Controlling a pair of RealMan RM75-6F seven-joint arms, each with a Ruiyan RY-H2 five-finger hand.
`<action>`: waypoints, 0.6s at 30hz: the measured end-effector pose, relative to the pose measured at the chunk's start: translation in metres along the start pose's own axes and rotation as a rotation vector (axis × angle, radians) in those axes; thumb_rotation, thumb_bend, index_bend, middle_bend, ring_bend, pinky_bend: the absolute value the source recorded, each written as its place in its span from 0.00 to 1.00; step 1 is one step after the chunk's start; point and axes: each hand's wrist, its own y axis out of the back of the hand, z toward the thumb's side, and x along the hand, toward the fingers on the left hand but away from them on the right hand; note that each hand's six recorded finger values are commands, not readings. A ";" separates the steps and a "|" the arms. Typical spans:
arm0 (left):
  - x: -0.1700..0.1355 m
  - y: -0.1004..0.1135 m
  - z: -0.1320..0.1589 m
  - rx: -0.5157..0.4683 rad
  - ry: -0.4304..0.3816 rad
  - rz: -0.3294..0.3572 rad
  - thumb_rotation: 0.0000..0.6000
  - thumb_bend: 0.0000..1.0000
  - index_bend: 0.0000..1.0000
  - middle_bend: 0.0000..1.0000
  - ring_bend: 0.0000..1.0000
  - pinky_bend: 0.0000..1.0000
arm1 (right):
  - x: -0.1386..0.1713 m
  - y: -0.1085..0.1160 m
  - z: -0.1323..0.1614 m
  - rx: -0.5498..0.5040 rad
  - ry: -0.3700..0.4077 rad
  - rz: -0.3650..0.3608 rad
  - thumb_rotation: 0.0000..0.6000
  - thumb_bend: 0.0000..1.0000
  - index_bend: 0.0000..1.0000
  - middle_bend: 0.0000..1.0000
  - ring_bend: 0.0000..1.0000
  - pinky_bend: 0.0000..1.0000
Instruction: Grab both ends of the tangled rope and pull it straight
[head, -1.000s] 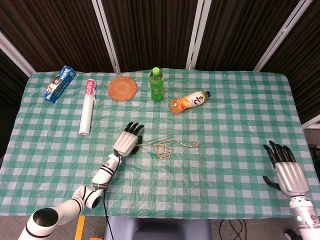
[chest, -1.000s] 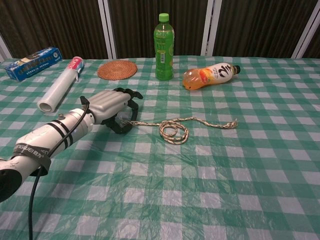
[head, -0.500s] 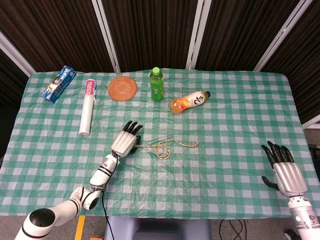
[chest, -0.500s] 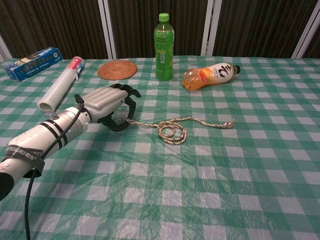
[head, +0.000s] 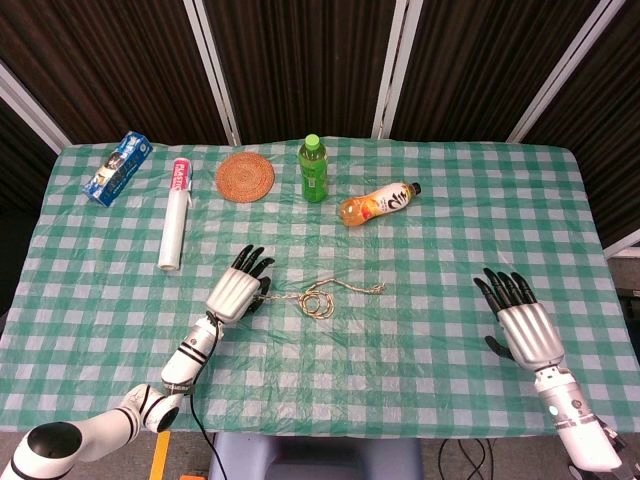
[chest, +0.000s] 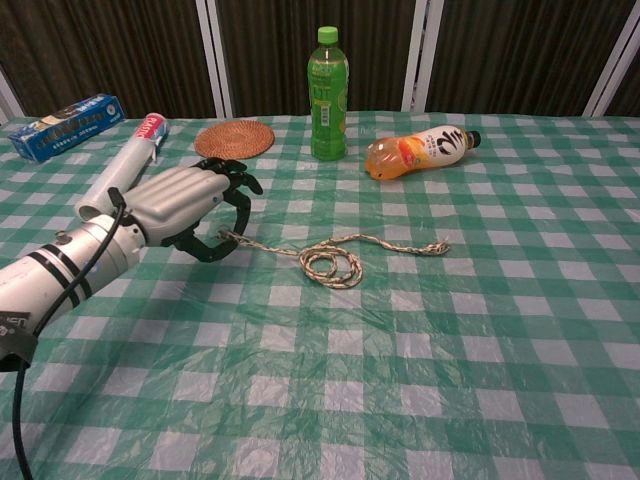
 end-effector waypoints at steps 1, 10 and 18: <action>-0.002 0.000 -0.002 0.001 0.004 -0.004 1.00 0.51 0.76 0.17 0.00 0.06 | -0.006 0.002 0.006 0.013 0.017 -0.006 1.00 0.32 0.22 0.00 0.00 0.00; -0.011 0.002 -0.009 -0.007 0.019 -0.014 1.00 0.47 0.75 0.17 0.00 0.06 | -0.077 0.007 0.077 0.095 0.163 -0.010 1.00 0.33 0.41 0.00 0.00 0.00; -0.012 -0.001 -0.016 -0.010 0.040 -0.032 1.00 0.47 0.75 0.17 0.00 0.06 | -0.124 -0.008 0.135 0.132 0.224 0.024 1.00 0.37 0.46 0.00 0.00 0.00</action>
